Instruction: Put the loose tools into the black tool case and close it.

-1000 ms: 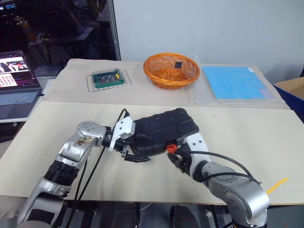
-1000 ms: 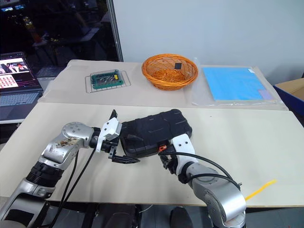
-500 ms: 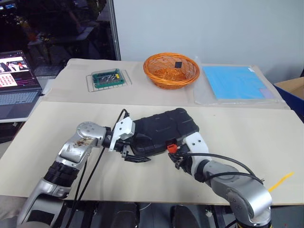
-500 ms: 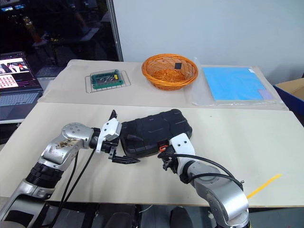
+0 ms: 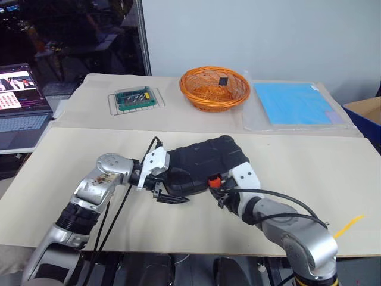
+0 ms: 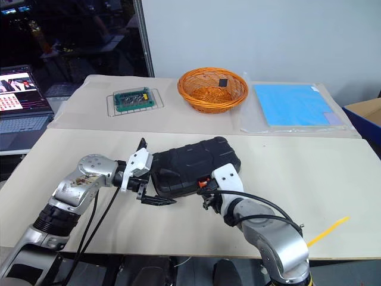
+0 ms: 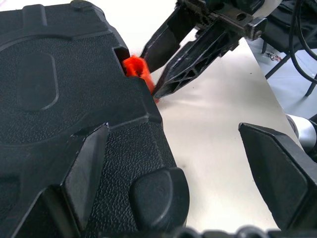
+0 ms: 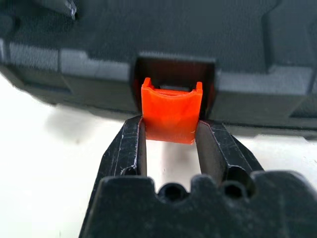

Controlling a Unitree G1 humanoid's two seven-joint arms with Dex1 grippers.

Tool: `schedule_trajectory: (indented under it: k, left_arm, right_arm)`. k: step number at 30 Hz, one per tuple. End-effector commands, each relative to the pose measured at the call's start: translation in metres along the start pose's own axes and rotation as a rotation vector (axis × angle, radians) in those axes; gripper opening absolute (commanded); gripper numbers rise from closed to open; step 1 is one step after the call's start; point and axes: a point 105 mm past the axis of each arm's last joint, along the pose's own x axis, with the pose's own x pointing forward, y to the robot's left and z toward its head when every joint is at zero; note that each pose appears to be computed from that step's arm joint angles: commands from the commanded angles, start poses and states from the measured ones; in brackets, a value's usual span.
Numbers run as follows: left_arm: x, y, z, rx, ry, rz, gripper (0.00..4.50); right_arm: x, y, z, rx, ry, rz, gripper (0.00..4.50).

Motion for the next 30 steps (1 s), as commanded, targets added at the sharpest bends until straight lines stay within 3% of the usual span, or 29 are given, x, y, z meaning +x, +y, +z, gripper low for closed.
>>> schedule_trajectory:
  k: [1,3,8,11,18,24,30]
  left_arm:
    - [0.006,-0.003,-0.012,-0.037,0.033,-0.009,4.50]
    - [0.006,-0.002,-0.012,-0.038,0.031,-0.001,4.50]
    - [0.006,0.000,-0.013,-0.052,0.026,0.013,4.50]
    - [0.006,0.002,-0.014,-0.056,0.026,0.022,4.50]
    - [0.006,0.004,-0.015,-0.055,0.028,0.031,4.50]
    - [0.007,0.004,-0.015,-0.055,0.027,0.036,4.50]
    - [0.007,0.005,-0.017,-0.061,0.024,0.046,4.50]
  right_arm:
    - [-0.005,-0.001,0.020,-0.044,-0.089,0.008,2.34]
    - [-0.013,0.001,0.019,-0.061,-0.083,0.036,3.14]
    - [-0.034,0.000,0.011,-0.071,-0.056,0.082,3.14]
    - [-0.034,-0.001,0.004,-0.023,-0.035,0.097,2.42]
    - [-0.005,-0.015,0.006,0.027,-0.026,0.041,0.03]
    - [0.007,-0.023,0.014,0.030,-0.056,0.016,0.03]
    - [-0.021,-0.009,0.009,-0.006,-0.078,0.126,0.03]
